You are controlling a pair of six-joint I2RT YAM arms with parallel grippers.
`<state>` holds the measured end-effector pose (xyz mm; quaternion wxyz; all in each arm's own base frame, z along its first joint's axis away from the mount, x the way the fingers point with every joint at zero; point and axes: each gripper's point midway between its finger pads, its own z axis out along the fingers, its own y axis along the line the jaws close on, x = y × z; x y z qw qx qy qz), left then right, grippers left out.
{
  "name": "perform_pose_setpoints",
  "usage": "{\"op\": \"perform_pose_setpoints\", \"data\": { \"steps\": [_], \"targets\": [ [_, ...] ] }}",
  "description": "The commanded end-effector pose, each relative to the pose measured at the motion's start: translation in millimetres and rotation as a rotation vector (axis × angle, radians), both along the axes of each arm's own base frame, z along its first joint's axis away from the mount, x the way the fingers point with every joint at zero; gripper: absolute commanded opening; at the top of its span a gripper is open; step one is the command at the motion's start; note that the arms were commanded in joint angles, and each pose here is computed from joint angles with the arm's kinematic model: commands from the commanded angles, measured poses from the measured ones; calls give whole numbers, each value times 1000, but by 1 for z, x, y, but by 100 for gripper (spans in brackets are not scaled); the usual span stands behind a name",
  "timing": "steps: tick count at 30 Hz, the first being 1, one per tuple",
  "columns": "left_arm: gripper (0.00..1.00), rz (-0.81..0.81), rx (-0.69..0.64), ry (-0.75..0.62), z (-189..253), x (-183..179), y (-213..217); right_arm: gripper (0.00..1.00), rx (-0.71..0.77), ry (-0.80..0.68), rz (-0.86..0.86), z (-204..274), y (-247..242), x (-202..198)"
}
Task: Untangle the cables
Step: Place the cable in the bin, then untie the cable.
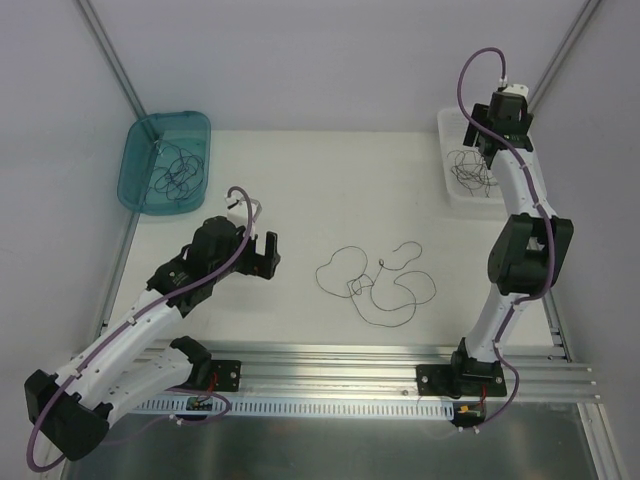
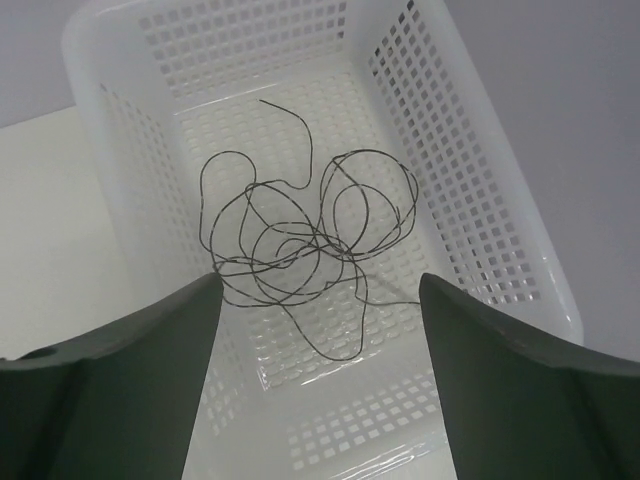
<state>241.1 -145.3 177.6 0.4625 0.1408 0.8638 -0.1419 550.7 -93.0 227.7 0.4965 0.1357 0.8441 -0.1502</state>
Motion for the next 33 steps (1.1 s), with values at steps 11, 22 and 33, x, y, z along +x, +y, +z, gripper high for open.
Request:
{"op": "perform_pose_setpoints", "data": {
  "steps": [11, 22, 33],
  "targets": [
    [99, -190, -74, 7, 10, -14, -27, 77, 337, 119, 228, -3, 148, -156],
    [99, -200, -69, 42, 0, -15, -30, 53, 529, 391, 286, -122, 255, -260],
    [99, -165, -28, 64, -12, -9, -25, 41, 468, 496, 231, -185, 284, -263]
  ]
}}
